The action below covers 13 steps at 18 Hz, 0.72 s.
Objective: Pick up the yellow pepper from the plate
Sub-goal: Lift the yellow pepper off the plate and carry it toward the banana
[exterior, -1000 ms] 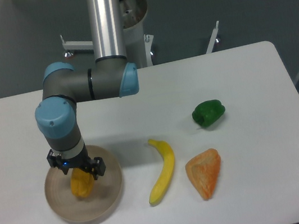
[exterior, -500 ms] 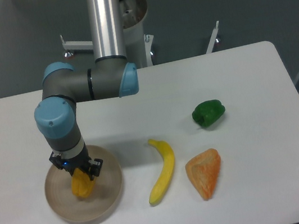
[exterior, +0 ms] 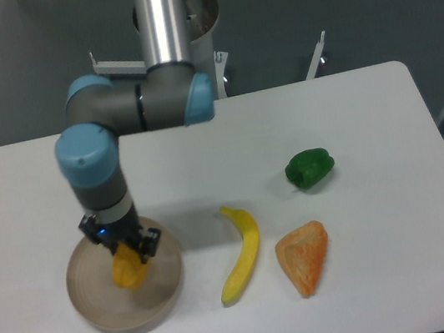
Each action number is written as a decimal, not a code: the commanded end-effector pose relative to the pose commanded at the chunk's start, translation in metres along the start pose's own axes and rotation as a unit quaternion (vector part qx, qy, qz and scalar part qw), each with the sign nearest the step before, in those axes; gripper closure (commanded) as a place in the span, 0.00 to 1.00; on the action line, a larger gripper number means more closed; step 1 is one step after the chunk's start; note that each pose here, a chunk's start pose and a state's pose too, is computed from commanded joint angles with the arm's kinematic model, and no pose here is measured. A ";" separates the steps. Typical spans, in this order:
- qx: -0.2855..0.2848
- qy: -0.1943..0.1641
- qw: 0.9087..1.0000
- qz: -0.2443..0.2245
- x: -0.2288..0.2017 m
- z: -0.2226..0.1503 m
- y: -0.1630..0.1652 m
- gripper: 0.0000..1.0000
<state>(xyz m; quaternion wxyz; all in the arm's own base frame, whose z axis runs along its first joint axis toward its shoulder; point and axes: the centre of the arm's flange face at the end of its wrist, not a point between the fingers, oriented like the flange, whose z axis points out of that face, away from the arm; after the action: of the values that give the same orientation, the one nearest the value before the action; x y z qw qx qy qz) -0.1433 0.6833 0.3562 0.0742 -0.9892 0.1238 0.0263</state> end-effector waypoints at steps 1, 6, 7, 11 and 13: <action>-0.002 -0.006 1.000 0.015 -0.019 -0.008 0.012 0.55; -0.008 -0.023 0.997 0.079 -0.085 -0.024 0.056 0.55; -0.009 -0.024 0.995 0.092 -0.093 -0.024 0.062 0.55; -0.010 -0.028 0.993 0.113 -0.111 -0.023 0.074 0.55; -0.009 -0.030 0.993 0.111 -0.120 -0.024 0.079 0.55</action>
<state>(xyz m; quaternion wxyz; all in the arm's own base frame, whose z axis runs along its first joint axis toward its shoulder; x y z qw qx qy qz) -0.2785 0.6325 0.3774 0.0656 -0.9686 0.2305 0.0657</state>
